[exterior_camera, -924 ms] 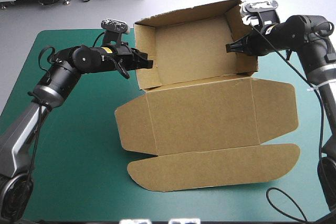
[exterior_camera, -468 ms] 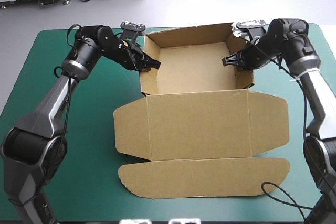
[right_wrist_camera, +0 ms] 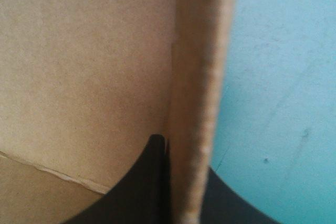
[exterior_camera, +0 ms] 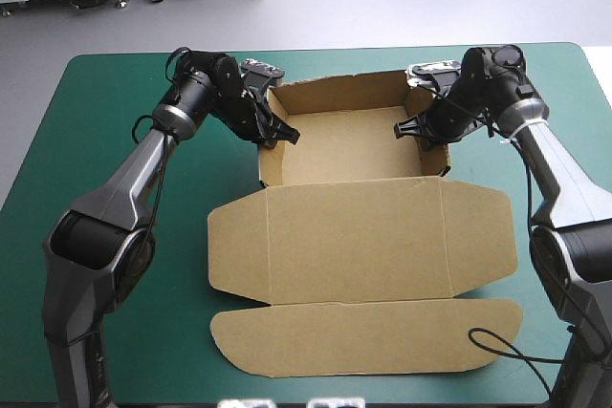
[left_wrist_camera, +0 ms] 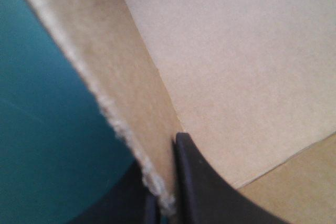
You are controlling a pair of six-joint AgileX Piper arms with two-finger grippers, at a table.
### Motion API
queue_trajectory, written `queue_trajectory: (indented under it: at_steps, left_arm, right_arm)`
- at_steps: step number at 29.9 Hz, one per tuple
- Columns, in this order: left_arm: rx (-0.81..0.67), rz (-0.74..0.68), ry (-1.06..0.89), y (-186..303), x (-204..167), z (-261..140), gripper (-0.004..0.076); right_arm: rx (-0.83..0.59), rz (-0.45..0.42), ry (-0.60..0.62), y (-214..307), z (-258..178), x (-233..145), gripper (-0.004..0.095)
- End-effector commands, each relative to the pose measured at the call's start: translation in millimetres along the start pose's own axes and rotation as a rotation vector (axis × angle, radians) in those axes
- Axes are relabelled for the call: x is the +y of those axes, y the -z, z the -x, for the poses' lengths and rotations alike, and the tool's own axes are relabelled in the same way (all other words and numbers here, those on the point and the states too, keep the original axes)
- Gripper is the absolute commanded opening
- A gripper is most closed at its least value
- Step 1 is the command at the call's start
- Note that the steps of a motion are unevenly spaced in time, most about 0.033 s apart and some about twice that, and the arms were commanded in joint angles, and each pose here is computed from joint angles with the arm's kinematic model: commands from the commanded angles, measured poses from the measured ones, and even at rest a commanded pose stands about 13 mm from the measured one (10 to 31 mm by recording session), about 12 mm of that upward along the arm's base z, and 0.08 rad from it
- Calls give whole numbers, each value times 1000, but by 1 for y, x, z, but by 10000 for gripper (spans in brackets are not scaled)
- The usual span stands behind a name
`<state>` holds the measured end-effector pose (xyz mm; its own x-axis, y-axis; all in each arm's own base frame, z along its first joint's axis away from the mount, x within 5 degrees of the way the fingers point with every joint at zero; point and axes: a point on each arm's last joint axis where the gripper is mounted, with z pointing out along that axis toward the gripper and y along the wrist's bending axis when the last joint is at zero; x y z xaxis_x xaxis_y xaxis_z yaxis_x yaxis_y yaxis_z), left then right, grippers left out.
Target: Fold the box
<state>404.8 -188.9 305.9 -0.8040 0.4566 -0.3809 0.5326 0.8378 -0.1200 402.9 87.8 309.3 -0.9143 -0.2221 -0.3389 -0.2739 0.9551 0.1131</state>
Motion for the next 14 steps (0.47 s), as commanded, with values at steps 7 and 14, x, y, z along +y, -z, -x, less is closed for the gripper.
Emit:
queue_trajectory:
  at_steps: [7, 14]
  left_arm:
    - [-9, 85, -144, 24, -27, 1, -9]
    - [24, 82, -139, 8, -24, 2, -9]
  right_arm:
    - [-8, 30, 69, 8, 3, 25, -13]
    - [34, 33, 43, -10, 4, 23, -13]
